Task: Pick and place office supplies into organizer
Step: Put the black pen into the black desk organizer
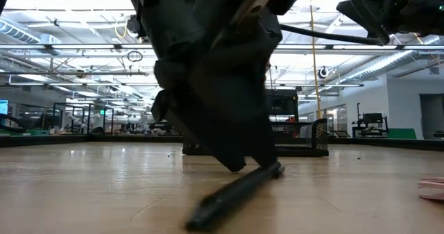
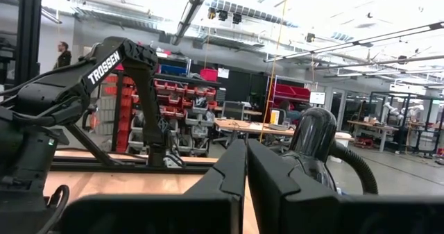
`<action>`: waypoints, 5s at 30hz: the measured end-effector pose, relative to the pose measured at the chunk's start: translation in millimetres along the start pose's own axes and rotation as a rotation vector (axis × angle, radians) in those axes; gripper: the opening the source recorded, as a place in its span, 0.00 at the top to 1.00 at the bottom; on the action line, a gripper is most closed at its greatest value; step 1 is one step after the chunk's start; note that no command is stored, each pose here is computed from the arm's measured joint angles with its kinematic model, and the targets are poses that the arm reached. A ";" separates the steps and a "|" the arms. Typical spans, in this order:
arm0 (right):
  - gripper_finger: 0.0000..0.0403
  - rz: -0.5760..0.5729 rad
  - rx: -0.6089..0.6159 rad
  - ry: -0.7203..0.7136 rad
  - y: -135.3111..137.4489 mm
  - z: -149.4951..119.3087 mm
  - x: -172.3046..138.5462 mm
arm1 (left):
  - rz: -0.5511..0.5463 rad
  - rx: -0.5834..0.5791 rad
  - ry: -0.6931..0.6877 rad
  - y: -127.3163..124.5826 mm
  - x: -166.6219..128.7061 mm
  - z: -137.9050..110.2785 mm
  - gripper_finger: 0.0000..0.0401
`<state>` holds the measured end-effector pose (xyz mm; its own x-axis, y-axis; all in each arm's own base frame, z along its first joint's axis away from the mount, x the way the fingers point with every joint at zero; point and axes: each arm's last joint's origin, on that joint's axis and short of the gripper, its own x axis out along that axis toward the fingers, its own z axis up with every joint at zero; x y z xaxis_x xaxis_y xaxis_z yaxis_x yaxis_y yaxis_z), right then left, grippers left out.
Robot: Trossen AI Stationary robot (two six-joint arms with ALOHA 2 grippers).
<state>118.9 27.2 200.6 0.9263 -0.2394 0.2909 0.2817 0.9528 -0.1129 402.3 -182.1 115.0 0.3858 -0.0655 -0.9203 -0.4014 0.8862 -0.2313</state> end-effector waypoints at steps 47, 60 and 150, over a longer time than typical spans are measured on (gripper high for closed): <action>0.98 0.000 -0.003 0.004 0.1 -0.4 0.0 | 0.014 0.383 0.019 2.5 -12.2 21.1 0.61; 0.98 0.001 -0.004 0.006 0.2 -0.6 0.0 | 0.109 0.403 0.172 6.5 -15.0 -3.6 0.79; 0.98 0.001 0.006 0.006 0.2 -0.6 0.0 | 0.195 0.480 0.133 -18.5 -24.3 -17.1 0.91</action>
<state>119.2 27.3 199.9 0.9282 -0.2393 0.2850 0.2790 0.9542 -0.1076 386.2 -204.7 136.3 0.2205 0.0912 -0.9711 -0.0177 0.9958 0.0895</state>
